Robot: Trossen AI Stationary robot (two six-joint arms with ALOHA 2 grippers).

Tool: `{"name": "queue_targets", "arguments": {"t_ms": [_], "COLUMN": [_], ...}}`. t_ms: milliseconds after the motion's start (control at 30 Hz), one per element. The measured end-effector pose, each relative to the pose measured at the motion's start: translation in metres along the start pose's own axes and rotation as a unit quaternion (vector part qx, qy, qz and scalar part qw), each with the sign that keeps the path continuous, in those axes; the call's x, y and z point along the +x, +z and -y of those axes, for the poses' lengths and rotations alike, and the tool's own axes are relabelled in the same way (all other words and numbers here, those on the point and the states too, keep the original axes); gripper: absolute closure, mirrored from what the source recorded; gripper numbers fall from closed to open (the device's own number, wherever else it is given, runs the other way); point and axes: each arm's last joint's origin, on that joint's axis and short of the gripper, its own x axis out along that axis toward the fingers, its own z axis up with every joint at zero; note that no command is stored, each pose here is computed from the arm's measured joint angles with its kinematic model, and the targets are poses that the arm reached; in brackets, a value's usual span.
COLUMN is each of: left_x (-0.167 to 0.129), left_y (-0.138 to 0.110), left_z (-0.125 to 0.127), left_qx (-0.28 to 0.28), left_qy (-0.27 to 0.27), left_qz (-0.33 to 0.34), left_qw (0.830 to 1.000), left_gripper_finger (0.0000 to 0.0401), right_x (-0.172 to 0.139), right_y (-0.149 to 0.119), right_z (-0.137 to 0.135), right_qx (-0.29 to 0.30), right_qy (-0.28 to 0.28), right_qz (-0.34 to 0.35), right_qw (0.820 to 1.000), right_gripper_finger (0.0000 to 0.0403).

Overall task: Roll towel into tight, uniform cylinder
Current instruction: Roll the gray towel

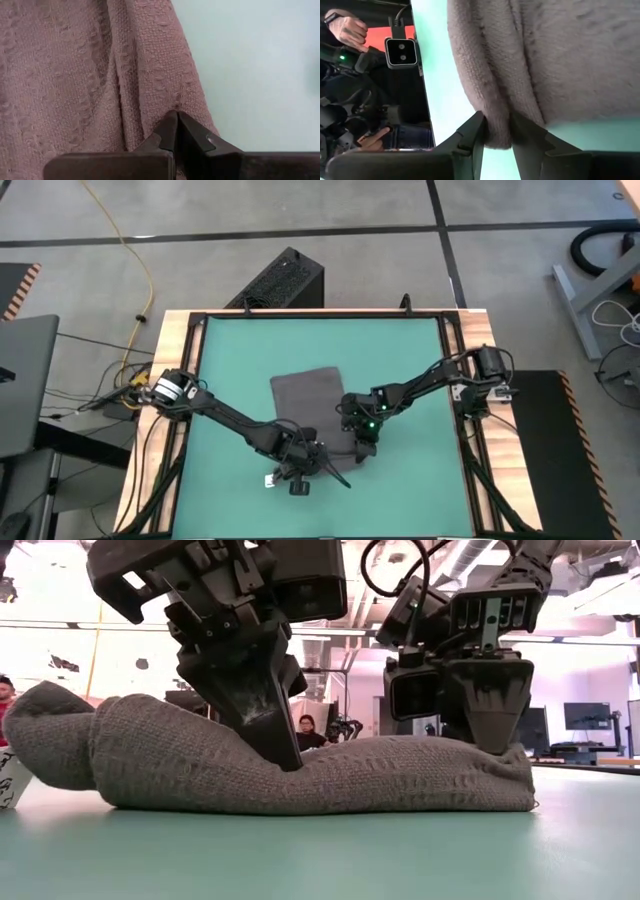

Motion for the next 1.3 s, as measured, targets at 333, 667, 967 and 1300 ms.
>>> {"name": "queue_targets", "arguments": {"t_ms": [333,667,967,1300], "left_x": [0.01,0.017,0.017,0.017], "left_y": [-0.014,-0.042,-0.041,-0.04], "left_z": [-0.017,-0.043,-0.051,-0.051], "left_qx": [-0.023,-0.085,-0.087,-0.092], "left_qy": [-0.051,-0.115,-0.144,-0.149], "left_qz": [0.023,0.064,0.065,0.068], "left_qw": [0.998,0.988,0.984,0.982], "left_gripper_finger": [0.0401,0.0401,0.0401,0.0401], "right_x": [-0.025,-0.038,-0.007,0.015], "right_y": [-0.008,-0.034,-0.052,-0.068], "right_z": [-0.016,-0.074,-0.102,-0.11], "right_qx": [-0.025,-0.243,-0.416,-0.499], "right_qy": [-0.051,-0.198,-0.175,-0.284], "right_qz": [0.014,0.1,0.082,0.088], "right_qw": [0.998,0.944,0.889,0.814], "right_gripper_finger": [0.0285,0.0285,0.0284,0.0227]}}
